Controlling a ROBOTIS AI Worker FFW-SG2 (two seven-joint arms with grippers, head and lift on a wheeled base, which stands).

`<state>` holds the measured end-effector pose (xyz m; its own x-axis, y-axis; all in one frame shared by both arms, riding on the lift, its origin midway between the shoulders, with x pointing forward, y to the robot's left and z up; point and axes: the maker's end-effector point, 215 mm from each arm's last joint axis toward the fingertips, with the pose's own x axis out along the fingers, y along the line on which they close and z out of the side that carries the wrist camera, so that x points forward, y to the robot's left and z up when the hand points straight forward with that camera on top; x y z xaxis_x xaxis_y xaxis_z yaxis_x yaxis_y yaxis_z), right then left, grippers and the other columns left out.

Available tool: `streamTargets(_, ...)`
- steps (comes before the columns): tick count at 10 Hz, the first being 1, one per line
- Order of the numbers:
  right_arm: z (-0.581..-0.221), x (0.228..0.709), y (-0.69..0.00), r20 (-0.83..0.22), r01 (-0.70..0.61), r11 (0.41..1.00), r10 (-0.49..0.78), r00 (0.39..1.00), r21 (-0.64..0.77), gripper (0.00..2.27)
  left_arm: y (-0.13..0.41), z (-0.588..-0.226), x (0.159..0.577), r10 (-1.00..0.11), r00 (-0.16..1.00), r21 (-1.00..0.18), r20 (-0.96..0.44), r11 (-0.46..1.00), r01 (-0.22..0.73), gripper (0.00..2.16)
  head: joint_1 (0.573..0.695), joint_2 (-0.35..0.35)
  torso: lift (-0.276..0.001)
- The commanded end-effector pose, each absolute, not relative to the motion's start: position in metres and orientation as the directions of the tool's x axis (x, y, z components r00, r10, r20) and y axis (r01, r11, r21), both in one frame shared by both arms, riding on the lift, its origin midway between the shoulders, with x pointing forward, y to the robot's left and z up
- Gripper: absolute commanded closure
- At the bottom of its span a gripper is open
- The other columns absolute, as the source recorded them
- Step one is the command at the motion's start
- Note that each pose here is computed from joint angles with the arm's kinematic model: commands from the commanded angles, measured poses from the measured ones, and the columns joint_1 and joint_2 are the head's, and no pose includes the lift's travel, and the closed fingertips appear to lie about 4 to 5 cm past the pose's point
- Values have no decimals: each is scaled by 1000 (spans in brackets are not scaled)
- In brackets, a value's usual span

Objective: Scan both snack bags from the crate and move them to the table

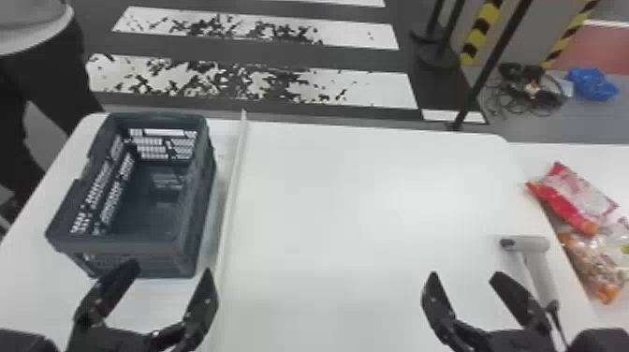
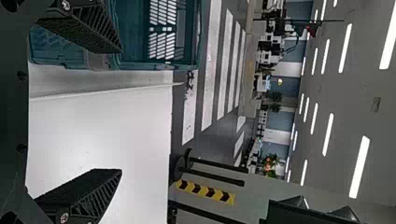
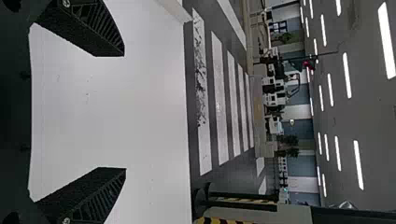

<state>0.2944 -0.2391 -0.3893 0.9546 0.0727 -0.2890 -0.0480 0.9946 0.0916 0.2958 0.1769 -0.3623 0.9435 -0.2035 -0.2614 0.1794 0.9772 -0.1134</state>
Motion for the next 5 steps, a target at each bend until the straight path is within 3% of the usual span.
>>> streamTargets(1, -394, 285, -265, -301, -22, 995, 52, 952, 101, 43, 170, -368, 285, -193, 944, -116, -269, 979, 167, 83, 695, -126, -87)
streamTargets(5, -396, 275, -281, -263, 5, 994, 25, 964, 113, 56, 162, -375, 284, -190, 942, -95, -275, 981, 170, 83, 695, -236, -87)
